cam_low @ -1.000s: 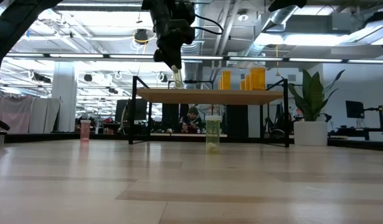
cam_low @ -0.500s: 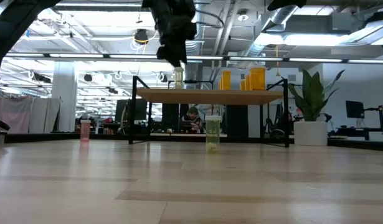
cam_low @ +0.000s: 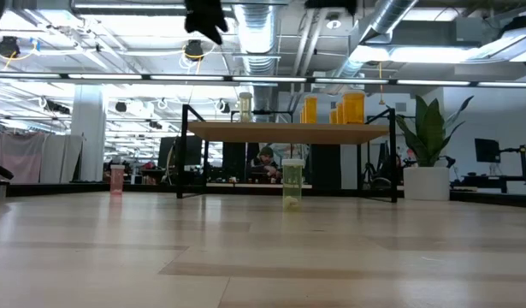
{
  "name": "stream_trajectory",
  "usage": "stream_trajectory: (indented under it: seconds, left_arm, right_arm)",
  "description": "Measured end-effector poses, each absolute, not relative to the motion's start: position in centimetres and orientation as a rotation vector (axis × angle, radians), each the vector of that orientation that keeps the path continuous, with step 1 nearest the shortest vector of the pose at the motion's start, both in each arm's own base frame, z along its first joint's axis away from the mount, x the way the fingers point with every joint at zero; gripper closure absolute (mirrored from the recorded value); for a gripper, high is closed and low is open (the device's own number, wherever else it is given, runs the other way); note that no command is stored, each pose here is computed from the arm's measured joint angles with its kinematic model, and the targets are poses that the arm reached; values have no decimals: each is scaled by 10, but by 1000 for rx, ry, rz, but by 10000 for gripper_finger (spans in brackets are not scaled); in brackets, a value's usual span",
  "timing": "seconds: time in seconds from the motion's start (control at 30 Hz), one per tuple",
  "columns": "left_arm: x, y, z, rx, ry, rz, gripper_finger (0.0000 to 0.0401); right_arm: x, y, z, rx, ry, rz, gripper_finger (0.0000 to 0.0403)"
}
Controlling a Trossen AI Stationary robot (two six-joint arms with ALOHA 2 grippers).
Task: Pick and place medicine bottles onto shelf by color
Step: Put the top left yellow pill bottle to the top on the shelf
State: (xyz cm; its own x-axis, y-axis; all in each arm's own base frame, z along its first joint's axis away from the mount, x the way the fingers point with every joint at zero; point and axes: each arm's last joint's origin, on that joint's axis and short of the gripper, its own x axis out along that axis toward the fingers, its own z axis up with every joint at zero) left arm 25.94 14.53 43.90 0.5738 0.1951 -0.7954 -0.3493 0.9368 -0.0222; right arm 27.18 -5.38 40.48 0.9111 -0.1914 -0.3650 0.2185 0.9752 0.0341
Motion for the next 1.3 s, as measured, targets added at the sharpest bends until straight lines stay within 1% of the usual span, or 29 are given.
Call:
stream_trajectory:
  seconds: [0.1,0.3,0.43,0.57,0.73,0.97,1.13,1.3]
  left_arm:
    - [239,134,436,-180,874,346,169]
    - [203,114,416,-169,751,384,179]
    - [184,103,404,-165,664,408,182]
    - [171,96,394,-149,633,431,182]
    - [161,92,386,-141,630,454,182]
    - [160,91,384,-133,646,450,182]
    - [160,91,384,-125,649,446,182]
    - [160,91,384,-121,650,445,182]
  right_arm:
    - [298,-71,397,58,412,-184,148]
    - [345,-107,380,-14,487,-220,117]
    - [365,-124,363,10,574,-241,102]
    - [382,-136,347,42,617,-256,95]
    - [400,-147,327,68,661,-265,94]
    - [414,-149,304,78,706,-256,97]
    - [416,-145,305,82,697,-253,105]
    - [416,-145,305,88,690,-260,130]
